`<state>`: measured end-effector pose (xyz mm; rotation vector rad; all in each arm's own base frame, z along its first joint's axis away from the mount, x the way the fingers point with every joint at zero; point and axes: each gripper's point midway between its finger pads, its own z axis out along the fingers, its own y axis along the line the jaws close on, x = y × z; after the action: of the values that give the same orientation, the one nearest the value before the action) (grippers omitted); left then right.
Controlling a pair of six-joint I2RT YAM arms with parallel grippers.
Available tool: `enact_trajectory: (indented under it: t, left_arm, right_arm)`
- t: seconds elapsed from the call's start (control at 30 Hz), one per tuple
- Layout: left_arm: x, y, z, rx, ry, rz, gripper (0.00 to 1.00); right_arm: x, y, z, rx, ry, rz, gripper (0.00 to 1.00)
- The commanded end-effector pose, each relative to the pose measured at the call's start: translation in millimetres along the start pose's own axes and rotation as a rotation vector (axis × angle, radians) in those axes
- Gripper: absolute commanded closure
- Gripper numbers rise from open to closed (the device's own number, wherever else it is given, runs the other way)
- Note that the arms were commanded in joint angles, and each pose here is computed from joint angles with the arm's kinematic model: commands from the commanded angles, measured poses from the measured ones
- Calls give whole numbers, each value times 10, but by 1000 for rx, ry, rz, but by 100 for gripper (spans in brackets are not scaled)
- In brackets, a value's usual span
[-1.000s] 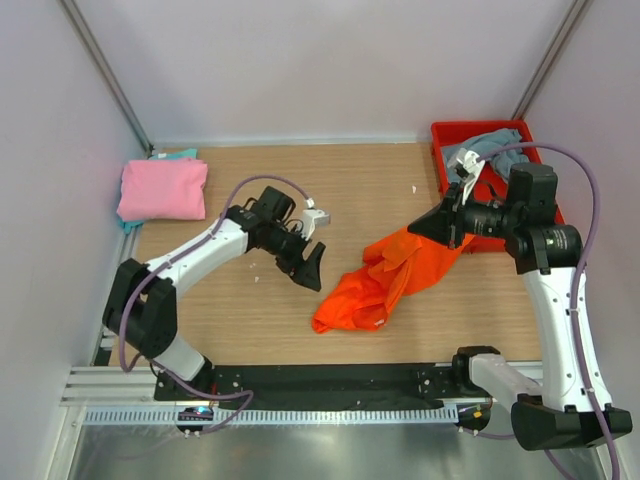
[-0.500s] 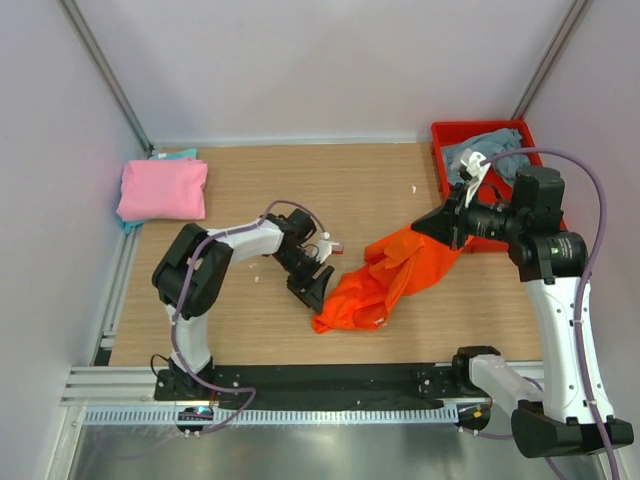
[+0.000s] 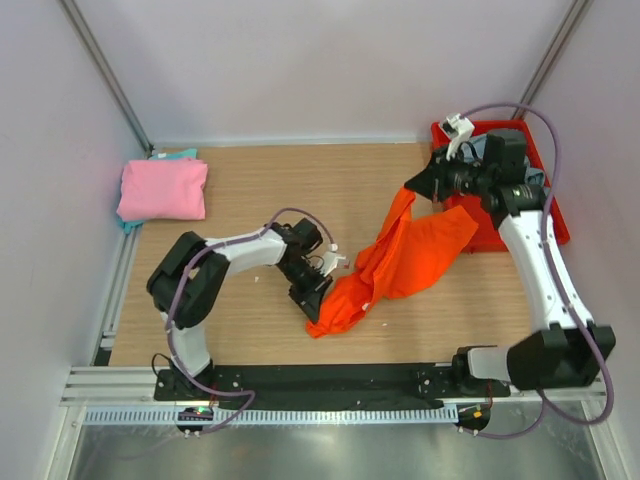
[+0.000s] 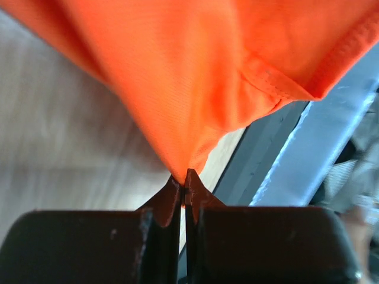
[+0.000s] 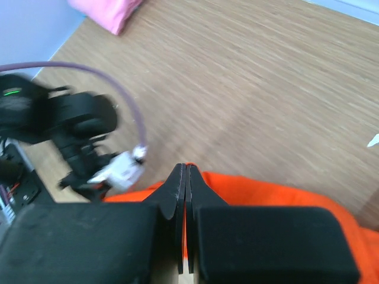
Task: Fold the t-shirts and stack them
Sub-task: Move the tshirt to the center of the board
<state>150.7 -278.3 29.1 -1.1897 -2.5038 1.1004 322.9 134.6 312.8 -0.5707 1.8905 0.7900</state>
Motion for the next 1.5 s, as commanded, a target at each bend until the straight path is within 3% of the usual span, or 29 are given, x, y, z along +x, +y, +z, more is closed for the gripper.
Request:
enact_trajectory:
  t: [0.0,0.1,0.2,0.33,0.5,0.57,0.63,0.7,0.77,0.8,0.9,1.03,1.13,1.17,1.23,1.27,1.37,1.47]
  left_arm:
    - [-164,-343,-316,-94,-119,263,100]
    - [-110,-671,-376,-155,-136,456,100]
    - [-92,-886,-413,-193,-150,578,100]
    - [-81,-1114,-382,-200,-104,694,100]
    - [-156,-1201,-201,-293,-14,812,100]
    - [-205,-1134,-128,-365,12,840,79]
    - [-209,-1159,-57,-401,18,879,53]
    - [-270,-1155,-141,-472,-14,908,45]
    - [-361,-1210,-355,-540,-79,935,41]
    - [-394,-1210,-446,-566,-96,934,40]
    - [-502,-1305,-820,-566,-169,895,39]
    - [-707,-1256,-1422,-623,-298,831,38]
    - [-857,-910,-1950,-731,-442,710,33]
    - [-843,-623,-2144,-787,-476,617,30]
    - [-907,-418,-2323,-806,-575,530,25]
    - [-817,-109,-2393,-831,-599,427,22]
    - [-879,253,-2534,-827,-703,296,18]
    - [-922,660,-2445,-743,-691,142,21]
  right_arm:
    - [-448,-321,272,75,-73,-47,99]
    - [-392,-642,789,52,16,18,98]
    - [-663,-569,1066,16,8,-29,98]
    - [-875,-338,1605,-81,23,-77,98]
    - [-1066,105,1887,-193,-1,-107,98]
    - [-1083,168,1899,-198,-6,-114,92]
    - [-1026,73,1857,-144,12,-118,67]
    - [-1184,71,1562,-76,-27,-157,49]
    - [-1056,-95,1418,8,-23,-159,43]
    - [-1258,-20,1079,59,-93,-191,42]
    - [-1024,-167,779,230,-110,-163,30]
    - [-733,-70,717,211,-38,-92,28]
    - [-377,-31,863,166,77,-83,29]
    - [-251,13,939,149,121,-136,31]
    - [71,89,1111,117,246,-176,33]
    - [133,83,1136,116,275,-199,35]
    - [179,160,1193,94,280,-176,36]
    - [171,288,1201,58,270,-153,36]
